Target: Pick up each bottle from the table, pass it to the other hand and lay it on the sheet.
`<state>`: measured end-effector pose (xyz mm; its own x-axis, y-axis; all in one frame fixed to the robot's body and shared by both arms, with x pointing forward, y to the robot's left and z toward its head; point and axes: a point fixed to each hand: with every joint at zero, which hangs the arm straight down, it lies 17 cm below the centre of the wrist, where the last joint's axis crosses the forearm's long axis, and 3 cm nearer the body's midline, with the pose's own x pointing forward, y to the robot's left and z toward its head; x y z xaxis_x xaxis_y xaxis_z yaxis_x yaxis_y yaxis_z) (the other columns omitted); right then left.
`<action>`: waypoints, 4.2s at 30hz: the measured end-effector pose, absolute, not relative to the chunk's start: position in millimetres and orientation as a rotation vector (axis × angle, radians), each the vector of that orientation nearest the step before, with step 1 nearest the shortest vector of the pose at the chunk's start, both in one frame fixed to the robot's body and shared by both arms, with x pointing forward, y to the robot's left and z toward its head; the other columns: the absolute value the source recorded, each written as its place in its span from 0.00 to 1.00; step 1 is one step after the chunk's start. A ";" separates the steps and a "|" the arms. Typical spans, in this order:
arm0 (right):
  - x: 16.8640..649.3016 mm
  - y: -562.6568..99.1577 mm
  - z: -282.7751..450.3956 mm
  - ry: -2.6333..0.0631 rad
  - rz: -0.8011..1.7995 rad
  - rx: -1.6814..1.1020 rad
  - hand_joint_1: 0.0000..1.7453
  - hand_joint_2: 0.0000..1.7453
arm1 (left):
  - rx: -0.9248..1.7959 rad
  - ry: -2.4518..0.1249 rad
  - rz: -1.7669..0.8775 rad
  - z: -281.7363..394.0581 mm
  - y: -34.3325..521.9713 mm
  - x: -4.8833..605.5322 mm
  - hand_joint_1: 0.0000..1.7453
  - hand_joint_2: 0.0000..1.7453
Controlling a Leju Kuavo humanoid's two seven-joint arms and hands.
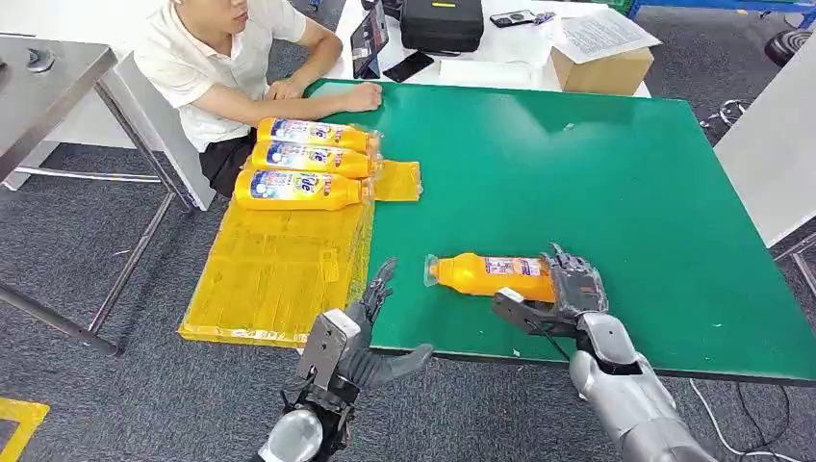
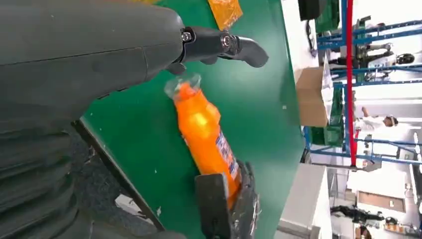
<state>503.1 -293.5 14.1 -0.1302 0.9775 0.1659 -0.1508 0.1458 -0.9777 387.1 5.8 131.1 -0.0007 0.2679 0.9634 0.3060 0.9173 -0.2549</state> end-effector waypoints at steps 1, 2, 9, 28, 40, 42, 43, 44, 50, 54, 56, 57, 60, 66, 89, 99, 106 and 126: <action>503.6 -294.7 12.1 -1.276 1.244 -0.892 1.00 1.00 | -0.463 -1.589 -0.032 132.3 4.7 387.6 0.00 1.00; 504.5 -295.7 10.7 -1.275 1.233 -0.868 1.00 1.00 | -0.471 -1.589 -0.036 133.5 3.4 388.0 0.00 1.00; 506.3 -300.2 2.1 -1.271 1.168 -0.706 1.00 1.00 | -0.494 -1.587 -0.049 136.0 -1.4 388.6 0.00 1.00; 488.2 -255.4 26.7 -1.510 0.956 -0.439 1.00 1.00 | -0.455 -1.538 0.105 126.0 17.3 400.2 0.00 1.00; 445.9 -132.4 154.6 -1.990 0.639 -0.141 1.00 1.00 | -0.705 -1.266 0.274 89.9 0.7 385.0 0.00 1.00; 440.1 -122.5 162.4 -2.014 0.627 -0.110 1.00 1.00 | -0.704 -1.261 0.274 88.2 1.2 385.0 0.00 1.00; 438.4 -119.6 165.1 -2.022 0.622 -0.101 1.00 1.00 | -0.702 -1.261 0.271 87.4 1.4 385.0 0.00 1.00; 437.0 -117.0 168.0 -2.031 0.619 -0.092 1.00 1.00 | -0.700 -1.259 0.267 86.2 1.2 384.8 0.00 1.00; 429.6 -106.2 168.6 -2.034 0.601 -0.053 1.00 1.00 | -0.672 -1.319 0.256 94.5 3.9 388.0 0.00 1.00; 418.1 -90.4 153.6 -2.000 0.628 -0.010 1.00 1.00 | -0.606 -1.457 0.273 123.3 17.6 396.8 0.00 1.00; 413.5 -85.1 147.4 -1.987 0.636 0.002 1.00 1.00 | -0.604 -1.474 0.280 131.0 19.1 398.3 0.00 1.00; 412.4 -83.3 145.3 -1.981 0.640 0.006 1.00 1.00 | -0.604 -1.489 0.281 135.2 19.9 398.7 0.00 1.00; 408.9 -77.8 136.5 -1.952 0.655 0.015 1.00 1.00 | -0.580 -1.571 0.290 152.5 27.3 400.3 0.00 1.00; 395.8 -57.7 111.7 -1.912 0.730 -0.004 1.00 1.00 | -0.588 -1.597 0.299 167.5 29.1 400.9 0.00 1.00; 387.0 -33.8 106.6 -1.927 0.793 -0.026 1.00 1.00 | -0.715 -1.445 0.337 149.8 16.4 412.2 1.00 1.00; 374.4 -18.5 129.2 -2.013 0.780 0.028 0.00 0.00 | -0.597 -1.531 0.355 153.0 31.7 418.9 1.00 1.00; 321.6 -11.5 171.8 -2.435 1.230 -0.717 0.00 0.00 | -0.445 -1.617 0.541 167.1 100.5 446.3 1.00 1.00; 334.4 -202.8 269.0 -2.305 0.500 -1.220 0.00 0.00 | 0.433 -1.945 0.106 205.6 196.4 475.4 1.00 1.00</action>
<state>334.4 -202.8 269.0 -0.4867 0.8393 0.2423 0.6633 0.5355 -0.5227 475.4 196.4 205.6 -0.3452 -0.2499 0.9047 -0.3469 0.9296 0.1244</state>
